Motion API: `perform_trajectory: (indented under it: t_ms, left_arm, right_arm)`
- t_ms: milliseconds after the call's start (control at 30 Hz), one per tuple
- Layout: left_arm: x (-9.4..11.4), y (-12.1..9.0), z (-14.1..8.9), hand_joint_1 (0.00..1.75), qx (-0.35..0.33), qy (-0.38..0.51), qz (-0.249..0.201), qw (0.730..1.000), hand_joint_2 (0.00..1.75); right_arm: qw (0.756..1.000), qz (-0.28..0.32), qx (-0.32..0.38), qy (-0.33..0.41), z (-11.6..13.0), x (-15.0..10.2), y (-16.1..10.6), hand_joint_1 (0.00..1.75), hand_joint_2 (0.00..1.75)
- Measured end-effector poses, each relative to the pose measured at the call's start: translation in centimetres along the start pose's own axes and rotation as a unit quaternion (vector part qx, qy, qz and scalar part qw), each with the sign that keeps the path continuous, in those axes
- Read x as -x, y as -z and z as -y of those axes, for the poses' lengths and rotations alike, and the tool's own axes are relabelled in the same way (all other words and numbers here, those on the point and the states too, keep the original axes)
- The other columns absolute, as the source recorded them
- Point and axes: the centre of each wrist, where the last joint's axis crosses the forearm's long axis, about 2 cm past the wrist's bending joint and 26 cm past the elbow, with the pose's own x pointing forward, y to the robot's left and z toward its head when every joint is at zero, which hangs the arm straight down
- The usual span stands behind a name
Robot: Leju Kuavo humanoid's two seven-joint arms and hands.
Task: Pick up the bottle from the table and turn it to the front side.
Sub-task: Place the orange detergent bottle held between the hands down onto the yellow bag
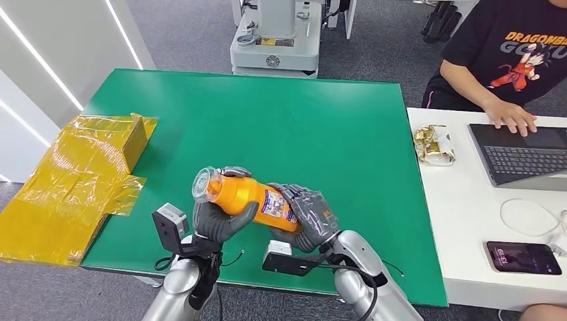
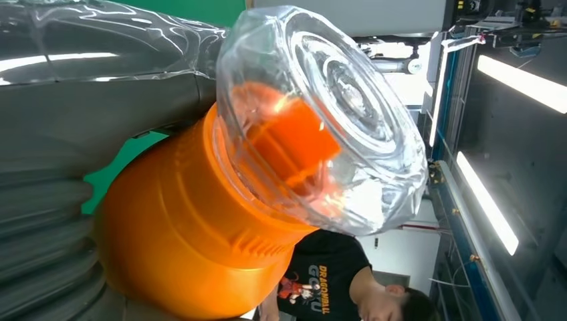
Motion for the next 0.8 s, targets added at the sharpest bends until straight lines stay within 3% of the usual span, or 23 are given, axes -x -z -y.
perform_trajectory:
  t_ms: [267,400,633,800]
  left_arm:
    - [0.0,0.1,0.0,1.75,-0.001,-0.002,0.002,1.000,1.75]
    - [0.0,0.0,0.0,1.75,-0.001,-0.002,0.002,1.000,1.75]
    - [0.0,0.1,-0.1,1.75,-0.003,0.001,0.001,1.000,1.75]
    - [0.0,0.1,-0.2,1.75,-0.017,0.011,0.005,1.000,1.75]
  right_arm:
    - [1.000,-0.002,-0.007,-0.005,-0.1,-0.1,-0.1,1.73,1.75]
    - [1.000,-0.004,-0.009,-0.008,-0.2,-0.2,-0.1,0.06,1.75]
    - [1.000,0.000,0.018,-0.008,-0.7,-1.1,-0.9,0.00,1.75]
    - [0.995,0.008,0.092,-0.021,-0.4,-2.2,-1.5,0.00,1.75]
